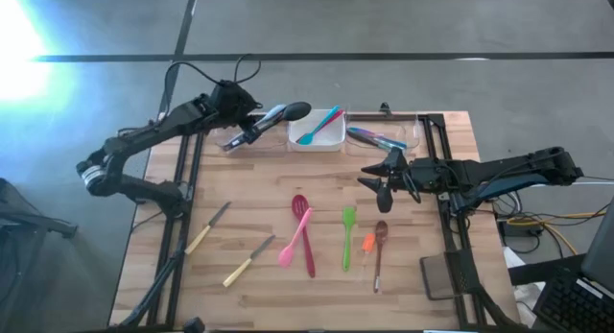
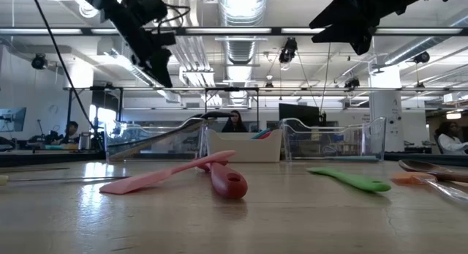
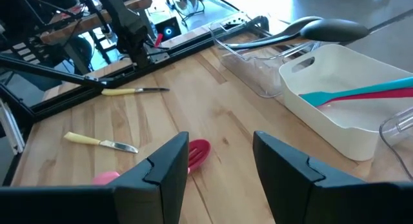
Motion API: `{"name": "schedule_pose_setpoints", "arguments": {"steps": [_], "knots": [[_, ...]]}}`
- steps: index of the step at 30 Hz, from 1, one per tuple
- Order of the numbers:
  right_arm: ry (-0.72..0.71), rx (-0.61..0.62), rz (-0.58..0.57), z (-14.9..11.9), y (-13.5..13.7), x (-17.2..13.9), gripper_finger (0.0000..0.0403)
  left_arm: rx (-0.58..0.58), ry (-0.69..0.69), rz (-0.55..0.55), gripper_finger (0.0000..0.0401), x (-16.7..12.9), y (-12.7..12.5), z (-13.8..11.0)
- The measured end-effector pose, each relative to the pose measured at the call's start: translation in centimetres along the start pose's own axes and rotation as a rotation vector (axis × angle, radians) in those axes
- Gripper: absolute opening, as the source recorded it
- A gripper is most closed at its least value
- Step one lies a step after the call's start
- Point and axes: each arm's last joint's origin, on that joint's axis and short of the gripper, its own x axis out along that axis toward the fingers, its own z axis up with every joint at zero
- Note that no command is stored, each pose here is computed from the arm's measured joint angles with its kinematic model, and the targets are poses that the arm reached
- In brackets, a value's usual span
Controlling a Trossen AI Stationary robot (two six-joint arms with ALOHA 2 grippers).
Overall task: Pick & Place Kitchen Items
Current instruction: Put the pink spatula into the white bin
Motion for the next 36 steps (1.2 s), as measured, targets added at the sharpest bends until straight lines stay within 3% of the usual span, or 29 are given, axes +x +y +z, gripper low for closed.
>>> {"name": "schedule_pose_setpoints", "arguments": {"steps": [14, 25, 36], "knots": [[0.000, -0.001, 0.000, 0.0, 0.0, 0.0, 0.0166, 0.000, -0.047, -0.237, 0.0138, -6.7, -4.8, 0.5], [0.000, -0.001, 0.000, 0.0, 0.0, 0.0, 0.0166, 0.035, 0.132, -0.406, 0.0138, -9.1, -9.3, -1.5], [0.000, -0.001, 0.000, 0.0, 0.0, 0.0, 0.0166, -0.057, 0.367, -0.411, 0.0138, -10.1, -11.2, -4.3]]}}
